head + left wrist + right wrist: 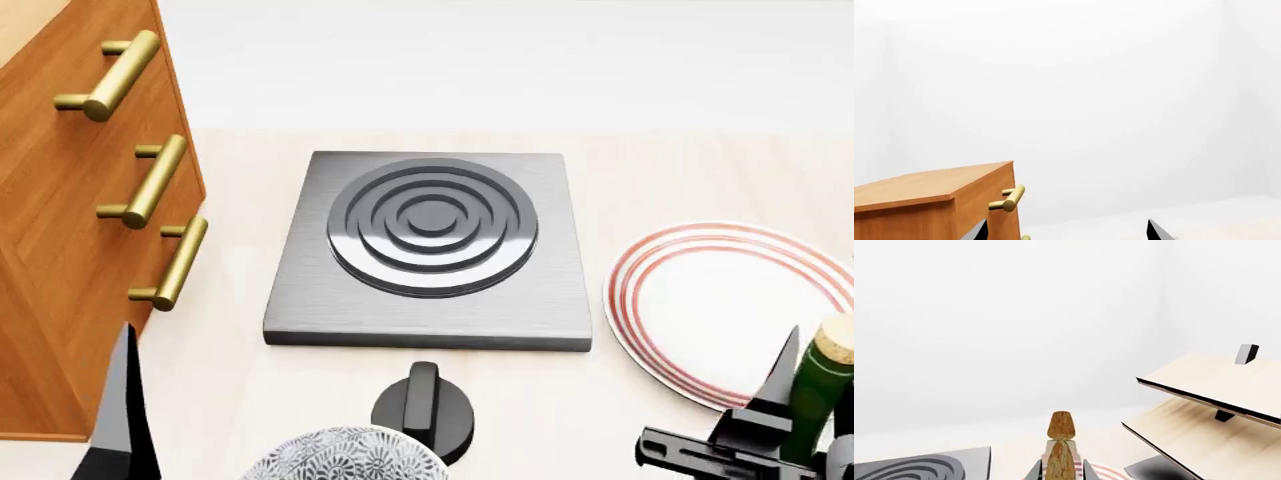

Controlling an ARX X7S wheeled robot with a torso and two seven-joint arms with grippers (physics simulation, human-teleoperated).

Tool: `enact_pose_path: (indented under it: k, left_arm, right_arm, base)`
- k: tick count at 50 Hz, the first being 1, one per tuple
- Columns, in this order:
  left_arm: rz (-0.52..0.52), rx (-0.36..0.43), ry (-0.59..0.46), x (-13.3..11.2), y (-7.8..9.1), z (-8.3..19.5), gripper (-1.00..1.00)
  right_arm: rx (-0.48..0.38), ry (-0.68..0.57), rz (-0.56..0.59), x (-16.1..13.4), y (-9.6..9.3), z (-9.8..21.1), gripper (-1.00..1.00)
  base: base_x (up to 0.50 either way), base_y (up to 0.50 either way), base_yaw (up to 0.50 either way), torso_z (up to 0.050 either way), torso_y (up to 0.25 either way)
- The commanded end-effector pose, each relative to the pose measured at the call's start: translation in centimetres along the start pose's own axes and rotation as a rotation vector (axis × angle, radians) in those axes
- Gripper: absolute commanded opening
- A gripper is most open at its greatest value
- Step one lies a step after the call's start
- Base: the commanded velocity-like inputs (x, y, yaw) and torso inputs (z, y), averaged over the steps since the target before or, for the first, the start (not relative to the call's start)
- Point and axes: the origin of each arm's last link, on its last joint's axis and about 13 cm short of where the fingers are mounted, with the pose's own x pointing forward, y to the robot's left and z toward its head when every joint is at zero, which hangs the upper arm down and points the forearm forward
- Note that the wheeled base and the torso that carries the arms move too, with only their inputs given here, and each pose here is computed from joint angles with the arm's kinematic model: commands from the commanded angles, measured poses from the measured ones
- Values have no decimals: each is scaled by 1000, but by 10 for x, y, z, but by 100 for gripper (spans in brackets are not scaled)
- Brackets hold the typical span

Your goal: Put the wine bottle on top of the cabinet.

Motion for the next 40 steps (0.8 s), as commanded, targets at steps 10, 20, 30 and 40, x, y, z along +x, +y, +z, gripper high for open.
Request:
enact_pose_path:
  k: [10,20,30,40]
  left_arm:
    - [-13,-20,-2,0,0,1,100]
    - [-23,-17,8,0,-2,1,100]
    - [-31,-19,18,0,-3,0,100]
    - [-42,-21,27,-1,-3,-1,100]
  right_arm:
    - [-19,-129,141,24,27,52,-100]
    - [25,-159,289,36,64,70,-100]
    - [57,-174,378,44,93,74,-100]
    - [83,-156,467,47,113,73,-100]
  base:
    - [0,0,0,0,1]
    - [0,0,0,0,0]
    - [0,0,0,0,1]
    - [0,0,0,0,1]
